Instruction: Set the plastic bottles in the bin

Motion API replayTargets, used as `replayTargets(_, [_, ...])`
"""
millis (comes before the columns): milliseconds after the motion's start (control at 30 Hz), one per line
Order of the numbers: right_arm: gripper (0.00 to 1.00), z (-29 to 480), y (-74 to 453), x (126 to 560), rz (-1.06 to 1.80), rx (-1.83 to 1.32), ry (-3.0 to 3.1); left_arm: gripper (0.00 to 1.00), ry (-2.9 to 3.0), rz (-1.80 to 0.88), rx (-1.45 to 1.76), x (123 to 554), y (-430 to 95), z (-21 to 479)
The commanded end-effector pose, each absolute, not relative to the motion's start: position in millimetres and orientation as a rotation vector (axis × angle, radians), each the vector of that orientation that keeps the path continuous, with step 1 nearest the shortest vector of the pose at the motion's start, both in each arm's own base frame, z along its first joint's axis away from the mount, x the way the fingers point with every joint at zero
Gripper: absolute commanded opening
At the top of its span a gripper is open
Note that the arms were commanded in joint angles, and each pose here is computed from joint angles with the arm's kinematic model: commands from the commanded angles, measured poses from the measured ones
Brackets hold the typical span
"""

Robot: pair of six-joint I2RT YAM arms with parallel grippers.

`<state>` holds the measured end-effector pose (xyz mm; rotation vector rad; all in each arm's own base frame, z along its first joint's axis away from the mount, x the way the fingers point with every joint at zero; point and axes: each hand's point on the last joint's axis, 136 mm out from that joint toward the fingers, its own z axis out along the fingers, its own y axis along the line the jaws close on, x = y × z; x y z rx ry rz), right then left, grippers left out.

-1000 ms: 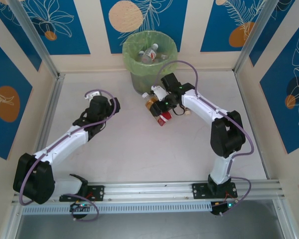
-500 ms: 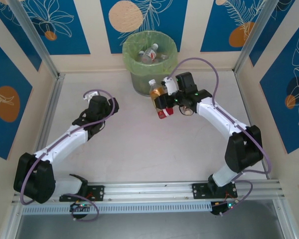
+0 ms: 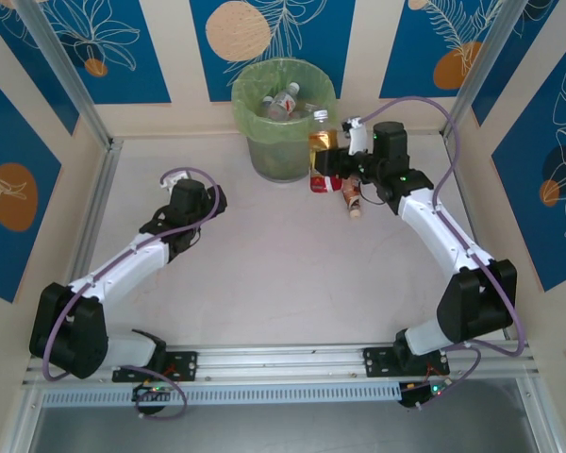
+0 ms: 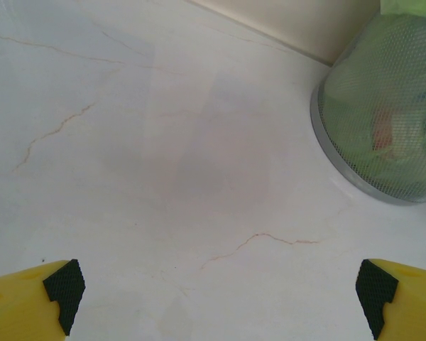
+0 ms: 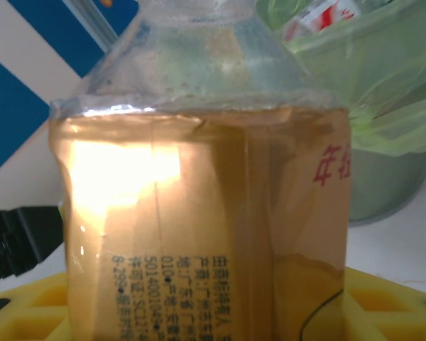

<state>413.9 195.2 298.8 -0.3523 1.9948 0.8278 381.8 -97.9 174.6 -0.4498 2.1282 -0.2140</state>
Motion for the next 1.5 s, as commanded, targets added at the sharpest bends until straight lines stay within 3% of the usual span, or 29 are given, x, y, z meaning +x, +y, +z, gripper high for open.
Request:
replayTargets(0, [0.49, 344.9, 198.8, 420.0, 0.883, -0.362, 1.873, 1.00, 2.127, -0.220, -0.479, 385.1, -93.6, 180.2])
replayTargets(767, [0.50, 432.6, 194.0, 519.5, 0.881, -0.204, 1.716, 1.00, 2.151, -0.214, -0.483, 380.4, -90.6, 175.2])
replayTargets(1300, [0.50, 417.7, 199.9, 619.5, 0.676, -0.206, 1.672, 1.00, 2.152, -0.201, -0.489, 377.1, -85.8, 177.8])
replayTargets(1400, [0.57, 410.0, 202.2, 632.2, 0.640, -0.228, 1.655, 1.00, 2.152, -0.194, -0.489, 376.4, -84.0, 178.2])
replayTargets(1467, [0.70, 405.4, 202.0, 638.4, 0.620, -0.240, 1.645, 1.00, 2.152, -0.195, -0.489, 376.4, -84.0, 178.3])
